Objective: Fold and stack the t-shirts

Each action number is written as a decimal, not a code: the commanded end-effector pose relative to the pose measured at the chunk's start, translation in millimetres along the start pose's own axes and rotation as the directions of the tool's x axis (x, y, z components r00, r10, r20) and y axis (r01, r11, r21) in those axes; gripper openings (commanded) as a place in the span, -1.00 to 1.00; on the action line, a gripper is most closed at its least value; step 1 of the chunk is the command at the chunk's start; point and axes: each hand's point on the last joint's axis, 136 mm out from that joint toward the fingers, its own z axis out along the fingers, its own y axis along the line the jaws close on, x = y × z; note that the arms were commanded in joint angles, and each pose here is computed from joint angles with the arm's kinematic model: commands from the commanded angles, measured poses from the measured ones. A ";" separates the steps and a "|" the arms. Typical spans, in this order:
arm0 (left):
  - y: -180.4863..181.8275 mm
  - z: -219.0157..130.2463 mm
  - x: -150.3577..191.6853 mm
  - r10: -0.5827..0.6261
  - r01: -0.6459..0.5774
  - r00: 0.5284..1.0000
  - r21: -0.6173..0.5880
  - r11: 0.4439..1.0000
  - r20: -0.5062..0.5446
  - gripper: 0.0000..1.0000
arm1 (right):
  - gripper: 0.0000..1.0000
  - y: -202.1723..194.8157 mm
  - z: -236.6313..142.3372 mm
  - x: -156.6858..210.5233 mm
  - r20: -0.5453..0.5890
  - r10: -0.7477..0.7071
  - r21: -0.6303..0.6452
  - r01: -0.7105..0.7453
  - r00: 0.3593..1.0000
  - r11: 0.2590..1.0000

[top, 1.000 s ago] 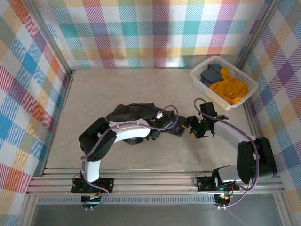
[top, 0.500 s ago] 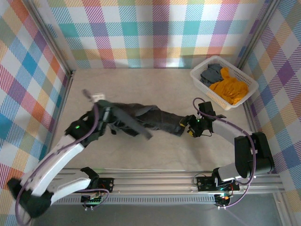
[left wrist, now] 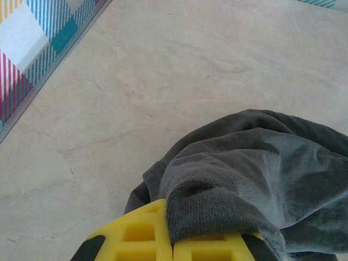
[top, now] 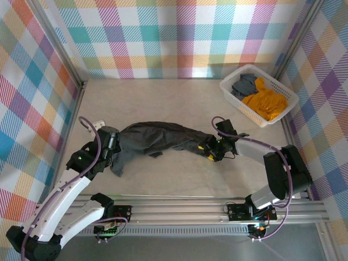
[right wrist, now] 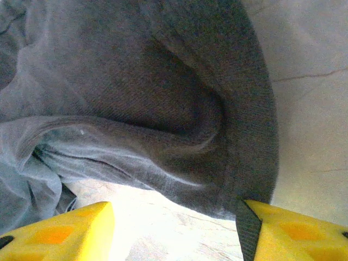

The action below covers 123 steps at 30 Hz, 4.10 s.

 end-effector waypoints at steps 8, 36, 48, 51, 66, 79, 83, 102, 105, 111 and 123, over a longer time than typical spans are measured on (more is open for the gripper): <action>65.5 -42.4 -40.3 -0.177 0.210 0.970 -0.208 0.955 0.168 -1.00 | 0.38 16.1 -30.4 -10.5 0.113 0.220 -0.086 -0.211 0.969 0.974; 65.3 -50.2 -35.8 -0.274 0.295 0.946 -0.107 0.950 0.176 -1.00 | 0.21 54.1 56.2 26.0 -0.028 0.424 -0.120 -0.424 0.905 0.898; 39.9 -63.4 -62.6 -0.291 0.291 0.943 0.023 0.957 0.161 -1.00 | -1.00 89.9 12.2 -15.2 0.169 0.200 -0.239 -0.157 0.965 0.958; 23.6 -64.6 -75.1 -0.302 0.294 0.943 0.080 0.953 0.141 -1.00 | -1.00 114.1 -39.7 -19.5 0.283 0.076 -0.258 0.000 0.956 0.966; 11.5 -187.9 -203.6 -0.551 0.388 0.784 0.467 0.794 0.286 -1.00 | -1.00 218.8 -310.4 19.0 0.714 -0.306 -0.290 0.663 0.630 0.690; 1.7 -224.5 -251.1 -0.579 0.347 0.747 0.551 0.759 0.327 -1.00 | -1.00 246.2 -415.5 24.3 0.879 -0.288 -0.159 0.802 0.381 0.575; -34.0 -133.5 -267.4 -0.452 0.354 0.832 0.319 0.879 0.323 -1.00 | -1.00 275.0 -353.4 -55.9 0.795 -0.318 -0.195 0.715 0.516 0.672; -44.9 118.7 -104.4 -0.369 0.349 0.865 -0.122 0.929 -0.340 0.41 | 0.33 216.9 -126.5 -150.8 0.356 -0.469 -0.052 0.518 0.808 0.854; -35.8 102.5 -25.7 -0.381 0.350 0.809 -0.155 0.924 -0.447 0.31 | 0.25 177.2 -113.2 -125.8 0.313 -0.442 -0.070 0.485 0.840 0.872; -16.8 72.6 102.6 -0.438 0.374 0.693 -0.233 0.897 -0.572 0.11 | 0.21 104.6 -93.5 -84.7 0.247 -0.409 -0.057 0.435 0.878 0.899; -37.3 107.9 170.7 -0.371 0.301 0.651 -0.223 0.927 -0.663 -0.09 | 0.22 22.2 -91.2 -74.6 0.226 -0.292 0.059 0.287 0.929 0.956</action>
